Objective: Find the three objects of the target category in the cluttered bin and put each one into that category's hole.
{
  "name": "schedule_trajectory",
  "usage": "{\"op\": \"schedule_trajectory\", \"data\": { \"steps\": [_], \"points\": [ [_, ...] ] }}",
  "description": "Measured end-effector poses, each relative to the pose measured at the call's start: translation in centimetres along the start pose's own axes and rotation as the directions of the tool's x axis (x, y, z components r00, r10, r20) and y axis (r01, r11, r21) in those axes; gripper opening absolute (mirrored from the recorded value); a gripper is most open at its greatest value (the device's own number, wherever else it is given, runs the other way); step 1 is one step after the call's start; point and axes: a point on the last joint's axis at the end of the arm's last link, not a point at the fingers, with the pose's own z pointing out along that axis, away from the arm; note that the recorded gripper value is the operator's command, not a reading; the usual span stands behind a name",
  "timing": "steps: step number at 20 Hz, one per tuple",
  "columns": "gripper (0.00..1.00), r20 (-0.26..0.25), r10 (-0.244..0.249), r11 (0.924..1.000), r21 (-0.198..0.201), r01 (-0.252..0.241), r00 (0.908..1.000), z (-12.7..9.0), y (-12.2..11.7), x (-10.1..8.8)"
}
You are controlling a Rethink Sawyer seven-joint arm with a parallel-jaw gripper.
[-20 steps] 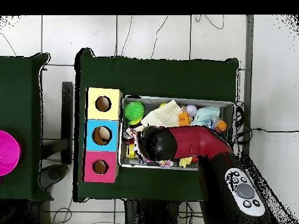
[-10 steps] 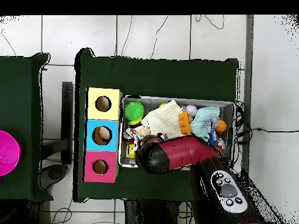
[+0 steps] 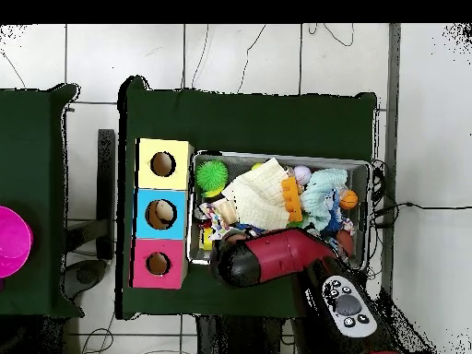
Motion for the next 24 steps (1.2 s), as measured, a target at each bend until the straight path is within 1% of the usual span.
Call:
{"op": "schedule_trajectory", "data": {
  "steps": [3, 9, 11, 14, 17, 19, 21, 23, 24],
  "points": [
    [1.00, -0.016, -0.004, 1.0000, -0.005, 0.004, 0.9999, 0.0, 0.6, 0.8],
    [1.00, -0.036, -0.013, 0.9997, -0.020, 0.012, 0.9993, 0.4, 1.7, 1.5],
    [1.00, -0.044, -0.022, 0.9993, -0.032, 0.020, 0.9988, 1.1, 2.5, 1.8],
    [1.00, -0.038, -0.027, 0.9989, -0.040, 0.025, 0.9989, 1.8, 3.1, 1.9],
    [1.00, -0.004, -0.034, 0.9981, -0.051, 0.033, 0.9994, 3.3, 4.3, 1.9],
    [1.00, 0.047, -0.036, 0.9976, -0.057, 0.039, 0.9982, 4.8, 5.4, 1.9],
    [1.00, 0.079, -0.031, 0.9978, -0.055, 0.036, 0.9964, 5.3, 5.5, 1.8],
    [1.00, 0.120, -0.019, 0.9986, -0.047, 0.025, 0.9925, 5.8, 5.2, 1.8],
    [0.00, 0.177, -0.004, 0.9992, -0.037, 0.010, 0.9842, 6.4, 4.9, 1.8]
  ]
}}
